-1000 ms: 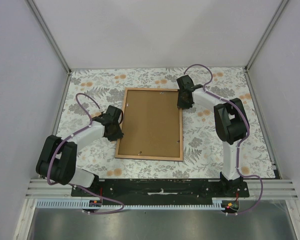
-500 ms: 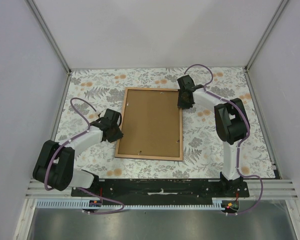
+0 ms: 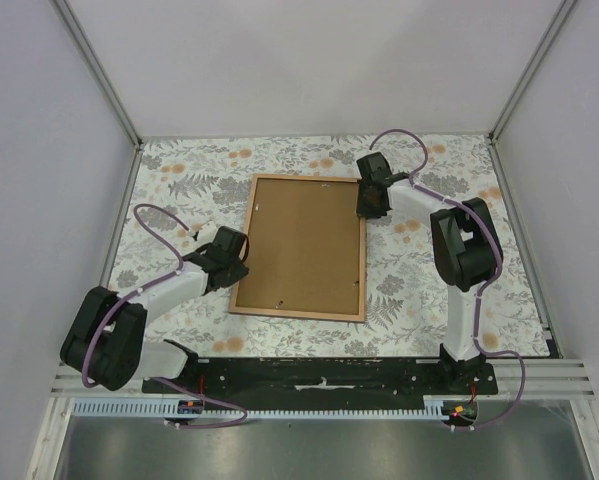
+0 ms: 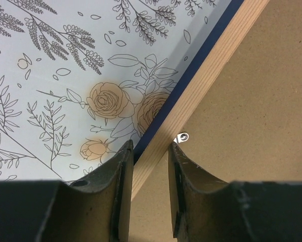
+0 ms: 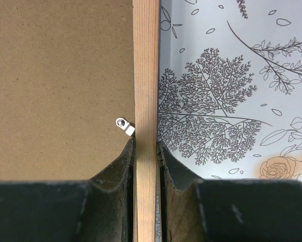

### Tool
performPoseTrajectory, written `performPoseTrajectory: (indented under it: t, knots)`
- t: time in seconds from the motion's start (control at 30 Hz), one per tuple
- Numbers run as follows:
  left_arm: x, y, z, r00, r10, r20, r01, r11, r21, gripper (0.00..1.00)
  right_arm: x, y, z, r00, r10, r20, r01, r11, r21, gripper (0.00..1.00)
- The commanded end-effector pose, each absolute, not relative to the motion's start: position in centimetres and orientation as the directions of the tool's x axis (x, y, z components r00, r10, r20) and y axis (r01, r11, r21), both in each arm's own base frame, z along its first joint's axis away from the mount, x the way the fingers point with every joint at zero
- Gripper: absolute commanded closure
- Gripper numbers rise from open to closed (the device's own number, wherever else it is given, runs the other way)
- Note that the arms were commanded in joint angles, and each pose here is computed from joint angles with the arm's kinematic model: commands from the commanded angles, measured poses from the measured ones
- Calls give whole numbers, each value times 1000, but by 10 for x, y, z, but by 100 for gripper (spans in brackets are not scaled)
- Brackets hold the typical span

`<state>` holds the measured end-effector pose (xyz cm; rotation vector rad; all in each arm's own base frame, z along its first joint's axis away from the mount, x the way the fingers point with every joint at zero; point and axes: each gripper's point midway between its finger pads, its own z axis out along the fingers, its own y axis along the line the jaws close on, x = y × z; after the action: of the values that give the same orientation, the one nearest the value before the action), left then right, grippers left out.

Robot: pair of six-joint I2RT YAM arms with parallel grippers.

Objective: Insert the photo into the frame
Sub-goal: Press the fastener onto the backboard.

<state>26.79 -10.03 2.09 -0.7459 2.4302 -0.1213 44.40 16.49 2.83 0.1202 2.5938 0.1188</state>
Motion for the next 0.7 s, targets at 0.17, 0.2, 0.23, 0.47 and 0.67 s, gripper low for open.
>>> performPoseTrajectory:
  t: [0.17, 0.2, 0.23, 0.47, 0.67]
  knots:
    - [269, -87, 20, -560, -578, -594, -577, 786, -220, 70, 412, 157, 17, -908, 41, -417, 11, 997, 74, 100]
    - [270, -87, 28, -554, -573, -603, -568, 791, -230, 69, 413, 158, 17, -908, 38, -417, 8, 997, 74, 100]
    - [271, -86, 37, -551, -566, -614, -559, 796, -232, 69, 413, 158, 17, -908, 35, -417, 5, 997, 73, 100]
    - [274, -92, 85, -578, -506, -640, -461, 850, -256, 65, 413, 157, 11, -913, 26, -407, -1, 998, 65, 100]
    - [283, -101, 104, -608, -452, -653, -397, 885, -243, 63, 409, 154, 8, -917, 9, -399, -12, 999, 49, 100]
